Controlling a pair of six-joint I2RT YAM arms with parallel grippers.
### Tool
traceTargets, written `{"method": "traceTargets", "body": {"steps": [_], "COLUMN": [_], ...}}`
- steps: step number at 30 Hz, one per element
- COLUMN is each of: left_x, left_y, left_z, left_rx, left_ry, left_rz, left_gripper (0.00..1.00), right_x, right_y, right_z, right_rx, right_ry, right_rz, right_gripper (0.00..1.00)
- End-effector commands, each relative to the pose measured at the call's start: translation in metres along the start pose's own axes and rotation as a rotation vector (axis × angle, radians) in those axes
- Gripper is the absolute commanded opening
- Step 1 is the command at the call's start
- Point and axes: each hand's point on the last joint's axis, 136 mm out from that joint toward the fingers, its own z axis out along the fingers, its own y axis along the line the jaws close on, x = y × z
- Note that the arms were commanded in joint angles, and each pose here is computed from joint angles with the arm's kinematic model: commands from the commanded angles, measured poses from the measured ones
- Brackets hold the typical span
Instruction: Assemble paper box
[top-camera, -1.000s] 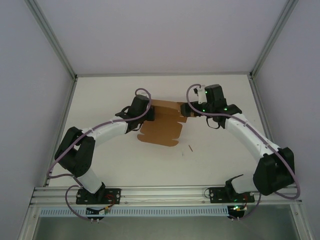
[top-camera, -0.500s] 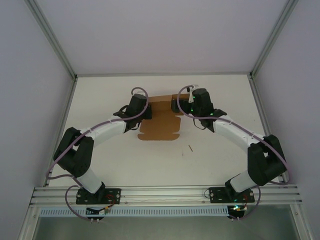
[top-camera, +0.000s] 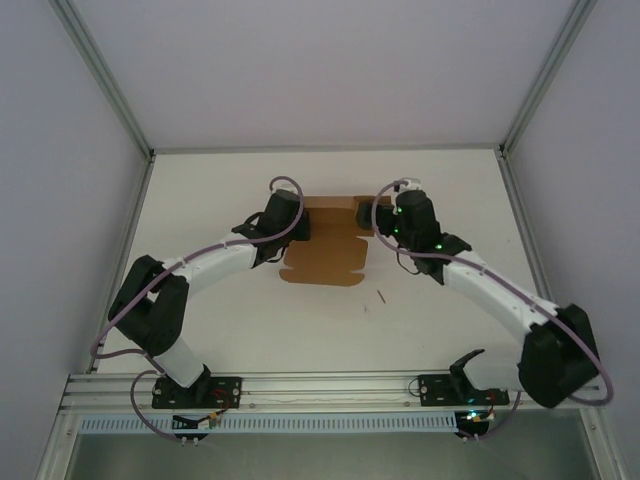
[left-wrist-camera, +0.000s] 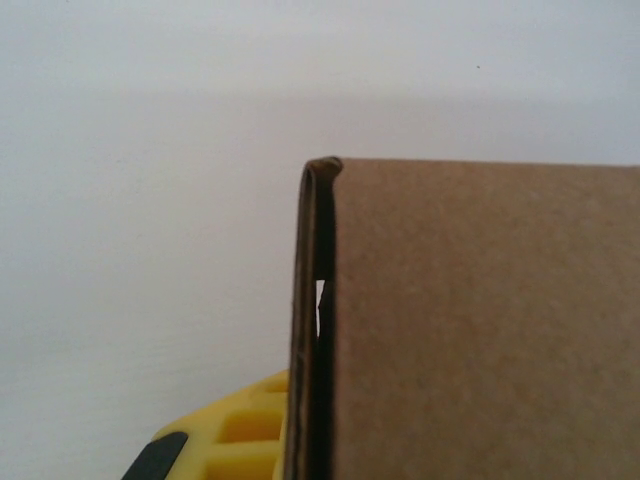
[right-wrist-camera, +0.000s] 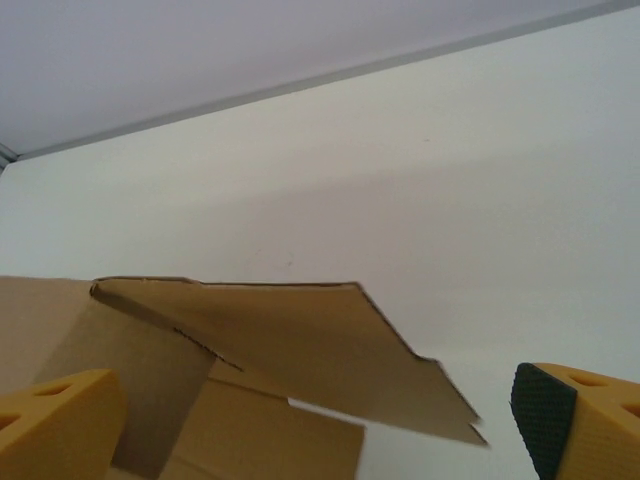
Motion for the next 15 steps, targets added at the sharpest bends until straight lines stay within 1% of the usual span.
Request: {"method": "traceTargets", "body": {"steps": [1,4,7,11,15], "left_x": [-0.021,-0.024,-0.026,-0.026,-0.023], "left_y": [-0.011,-0.013,-0.019,-0.019,-0.024], "left_z": [-0.011,-0.014,-0.017,-0.019,-0.019], "left_rx": [0.04,0.059,0.097,0.102,0.135], "left_ry": [-0.043,-0.049,-0.048,-0.049,-0.041], "left_rz": [-0.029,-0.031,-0.01,-0.004,0.006], "left_gripper": [0.0,0.0,0.0,0.0,0.0], "right_x": [0.04,0.057,0.067,0.07,0.061], "right_y": [-0.036,-0.055,-0.068,-0.076,-0.068], "right_z": [-0.021,-0.033,-0.032,-0.021,-0.008], "right_rx": [0.12,0.165,0.167,0.169,0.13], "right_ry": [0.135,0.181,0.212,0.24,0.23], "right_rz": [-0.062,-0.027,0.016,0.053,0.038], "right_gripper": [1.0,1.0,1.0,1.0,1.0]}}
